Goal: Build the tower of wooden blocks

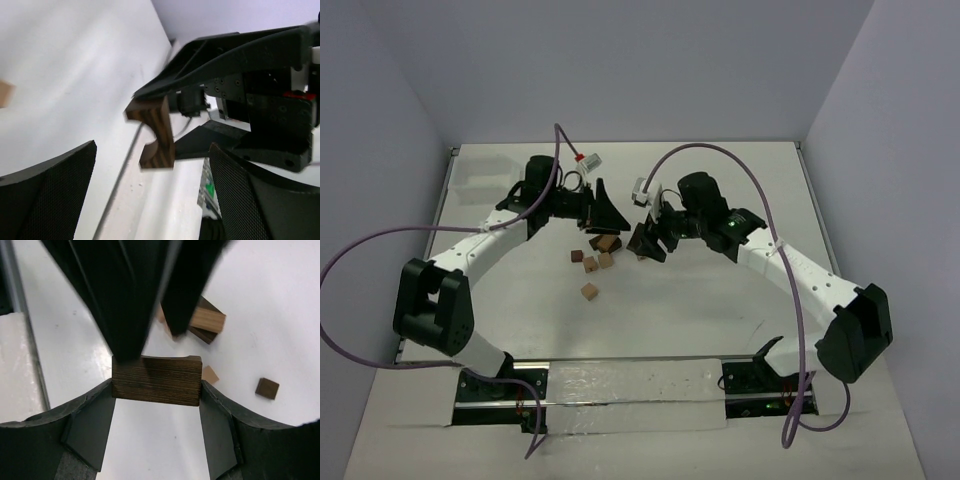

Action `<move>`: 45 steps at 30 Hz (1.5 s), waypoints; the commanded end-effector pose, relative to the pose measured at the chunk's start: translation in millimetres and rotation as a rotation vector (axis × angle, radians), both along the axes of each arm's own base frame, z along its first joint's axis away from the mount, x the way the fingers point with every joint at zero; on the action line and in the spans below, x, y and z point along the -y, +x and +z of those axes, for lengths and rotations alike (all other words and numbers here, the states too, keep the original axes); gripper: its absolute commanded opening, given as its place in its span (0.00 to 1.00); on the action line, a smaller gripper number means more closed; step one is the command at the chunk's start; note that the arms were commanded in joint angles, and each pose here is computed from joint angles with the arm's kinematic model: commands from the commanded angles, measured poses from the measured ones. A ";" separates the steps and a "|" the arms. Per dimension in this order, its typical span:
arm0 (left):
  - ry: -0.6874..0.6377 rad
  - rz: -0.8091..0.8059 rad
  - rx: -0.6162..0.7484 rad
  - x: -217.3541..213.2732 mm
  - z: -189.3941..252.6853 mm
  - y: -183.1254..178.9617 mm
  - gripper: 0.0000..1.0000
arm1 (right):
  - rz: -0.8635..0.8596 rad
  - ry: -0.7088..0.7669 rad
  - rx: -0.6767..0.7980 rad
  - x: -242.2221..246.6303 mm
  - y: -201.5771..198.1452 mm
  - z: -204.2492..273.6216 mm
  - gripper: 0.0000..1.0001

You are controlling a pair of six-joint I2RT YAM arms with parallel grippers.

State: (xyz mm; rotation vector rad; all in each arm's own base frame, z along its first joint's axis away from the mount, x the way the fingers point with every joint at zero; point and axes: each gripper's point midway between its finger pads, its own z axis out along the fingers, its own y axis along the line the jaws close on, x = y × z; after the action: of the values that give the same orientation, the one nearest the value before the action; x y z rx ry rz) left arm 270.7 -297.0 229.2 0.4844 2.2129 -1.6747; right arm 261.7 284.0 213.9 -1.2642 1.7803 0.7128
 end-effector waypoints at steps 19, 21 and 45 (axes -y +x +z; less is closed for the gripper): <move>0.156 0.315 0.312 -99.9 38.3 40.6 0.99 | -0.598 -0.344 -0.054 104.8 220.8 -126.3 0.00; 0.160 0.320 0.310 -100.8 37.8 40.5 0.99 | -0.578 -0.367 -0.079 103.0 221.7 -139.4 0.00; 0.176 0.350 0.371 -110.4 48.0 49.0 0.99 | 0.236 -0.584 -0.260 6.2 3.9 -198.0 0.00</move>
State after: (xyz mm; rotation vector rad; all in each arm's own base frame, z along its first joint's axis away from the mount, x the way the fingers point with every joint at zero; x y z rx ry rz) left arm 316.4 -191.4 257.7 0.3476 2.1008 -1.1658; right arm 311.3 283.0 23.5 -1.6909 2.1799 0.4668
